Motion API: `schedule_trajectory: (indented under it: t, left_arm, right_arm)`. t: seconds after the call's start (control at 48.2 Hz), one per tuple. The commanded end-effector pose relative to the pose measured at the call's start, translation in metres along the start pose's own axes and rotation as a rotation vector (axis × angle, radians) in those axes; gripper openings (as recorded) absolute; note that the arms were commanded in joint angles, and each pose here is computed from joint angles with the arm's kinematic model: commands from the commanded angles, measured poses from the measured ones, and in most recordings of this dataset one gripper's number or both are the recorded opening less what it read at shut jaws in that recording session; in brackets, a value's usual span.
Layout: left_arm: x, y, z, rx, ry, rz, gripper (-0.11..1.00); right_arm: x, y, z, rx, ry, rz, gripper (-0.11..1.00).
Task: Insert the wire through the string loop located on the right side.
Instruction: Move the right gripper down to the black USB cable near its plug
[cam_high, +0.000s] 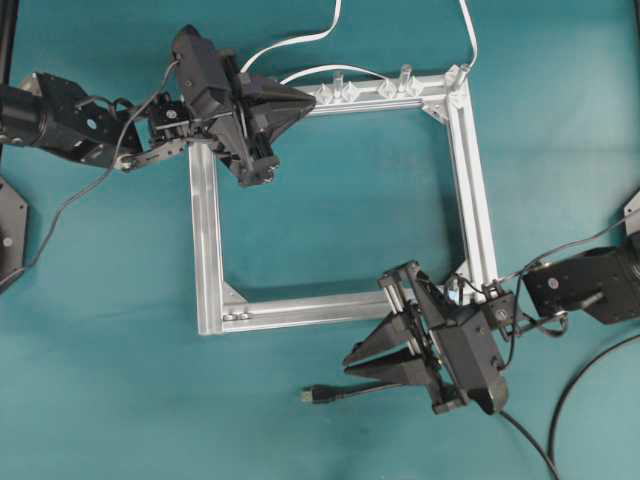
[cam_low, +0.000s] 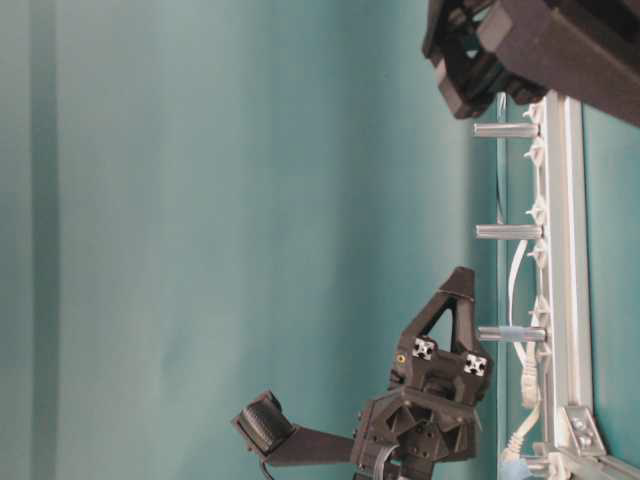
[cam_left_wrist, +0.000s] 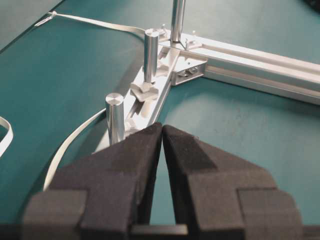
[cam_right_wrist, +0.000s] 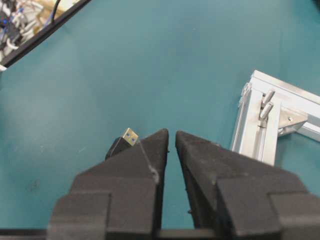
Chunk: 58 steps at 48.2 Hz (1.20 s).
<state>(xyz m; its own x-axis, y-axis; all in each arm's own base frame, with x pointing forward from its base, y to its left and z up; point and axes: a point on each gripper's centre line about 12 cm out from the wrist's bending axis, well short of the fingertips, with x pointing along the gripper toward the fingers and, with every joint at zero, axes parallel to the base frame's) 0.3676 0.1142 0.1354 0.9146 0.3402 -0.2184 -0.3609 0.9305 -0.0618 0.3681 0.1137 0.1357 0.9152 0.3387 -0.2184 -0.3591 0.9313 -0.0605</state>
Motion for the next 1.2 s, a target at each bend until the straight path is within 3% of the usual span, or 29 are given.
schedule_trajectory:
  t: [0.0, 0.041, 0.104, 0.187, 0.477, 0.518, 0.601, 0.725, 0.767, 0.829, 1.181]
  left_arm:
    - [0.001, -0.006, 0.017, 0.012, -0.022, -0.035, 0.15]
    - [0.001, -0.006, 0.017, 0.009, -0.004, -0.035, 0.13]
    - [0.000, -0.006, 0.016, 0.010, 0.022, -0.034, 0.01]
    - [-0.003, -0.007, 0.017, 0.011, 0.041, -0.036, 0.00]
    - [-0.008, -0.011, 0.027, 0.010, 0.022, -0.048, 0.01]
    - [-0.009, -0.011, 0.028, 0.010, 0.020, -0.049, 0.06]
    - [-0.009, -0.012, 0.027, 0.011, 0.022, -0.052, 0.26]
    - [-0.009, -0.015, 0.027, 0.014, 0.024, -0.060, 0.63]
    - [-0.009, -0.016, 0.027, 0.013, 0.024, -0.061, 0.67]
    - [-0.009, -0.016, 0.026, 0.014, 0.026, -0.062, 0.65]
    - [-0.009, -0.016, 0.024, 0.014, 0.047, -0.062, 0.65]
  right_arm:
    - [0.002, 0.000, 0.014, 0.010, -0.045, 0.001, 0.24]
    - [0.003, 0.000, 0.014, 0.011, -0.038, 0.001, 0.22]
    - [0.004, 0.001, 0.014, 0.012, -0.026, 0.002, 0.09]
    - [0.005, 0.000, 0.014, 0.011, -0.008, 0.001, 0.00]
    - [0.006, 0.003, 0.017, 0.013, -0.003, 0.007, 0.01]
    - [0.005, 0.004, 0.017, 0.017, 0.000, 0.008, 0.04]
    - [0.005, 0.003, 0.017, 0.037, 0.000, 0.004, 0.19]
    - [0.006, 0.001, 0.017, 0.090, -0.004, -0.015, 0.56]
    - [0.005, 0.001, 0.017, 0.103, -0.006, -0.021, 0.68]
    - [0.006, 0.001, 0.017, 0.118, -0.007, -0.032, 0.83]
    - [0.001, 0.013, 0.011, 0.256, 0.010, -0.100, 0.84]
